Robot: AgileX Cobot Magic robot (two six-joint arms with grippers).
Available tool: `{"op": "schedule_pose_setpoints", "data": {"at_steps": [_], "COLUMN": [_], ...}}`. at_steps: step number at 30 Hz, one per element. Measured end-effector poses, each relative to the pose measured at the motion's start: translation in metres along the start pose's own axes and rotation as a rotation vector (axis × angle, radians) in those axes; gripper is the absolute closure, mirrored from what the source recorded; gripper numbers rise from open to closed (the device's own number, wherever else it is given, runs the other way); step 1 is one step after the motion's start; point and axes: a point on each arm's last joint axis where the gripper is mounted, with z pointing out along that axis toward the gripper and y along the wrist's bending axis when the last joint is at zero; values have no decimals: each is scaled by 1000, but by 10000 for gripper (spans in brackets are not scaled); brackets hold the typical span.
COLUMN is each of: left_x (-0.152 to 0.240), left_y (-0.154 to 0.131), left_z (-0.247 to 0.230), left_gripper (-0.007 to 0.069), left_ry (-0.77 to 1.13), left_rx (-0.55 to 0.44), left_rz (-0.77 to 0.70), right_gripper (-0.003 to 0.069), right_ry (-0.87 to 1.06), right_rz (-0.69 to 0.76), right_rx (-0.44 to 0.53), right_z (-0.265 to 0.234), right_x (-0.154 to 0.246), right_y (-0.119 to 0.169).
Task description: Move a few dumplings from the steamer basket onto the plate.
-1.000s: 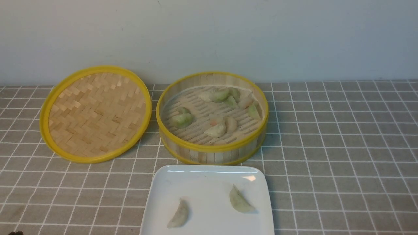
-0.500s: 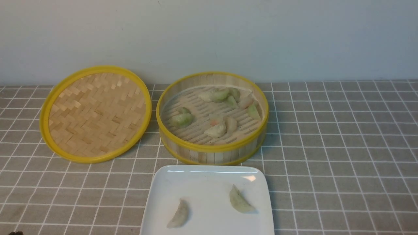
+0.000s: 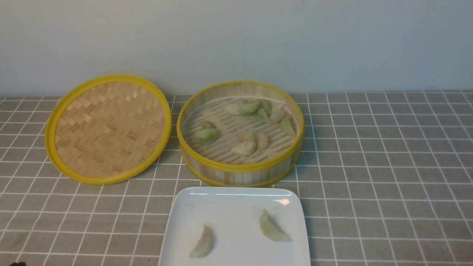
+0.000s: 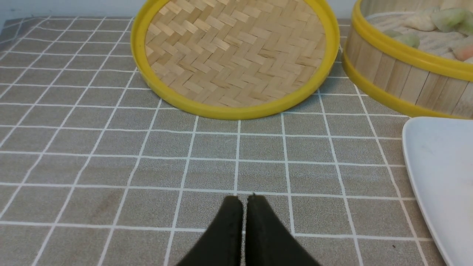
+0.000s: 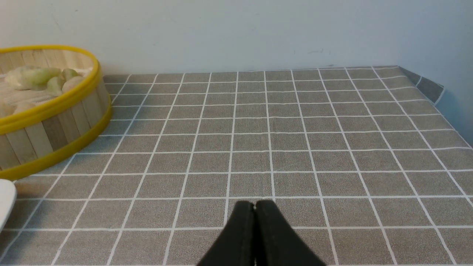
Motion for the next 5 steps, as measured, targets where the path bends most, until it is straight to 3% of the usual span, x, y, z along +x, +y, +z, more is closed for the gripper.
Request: {"op": "schedule_pose_setpoints", "data": {"at_steps": [5], "left_x": [0], "left_y": [0], "left_z": [0], "left_gripper": [630], "left_ry": [0], "left_rx": [0], "left_rz": [0], "right_gripper": [673], "right_ry": [0], "right_rz": [0], "right_rx": [0], "right_z": [0], "right_x": [0], "right_y": [0]}}
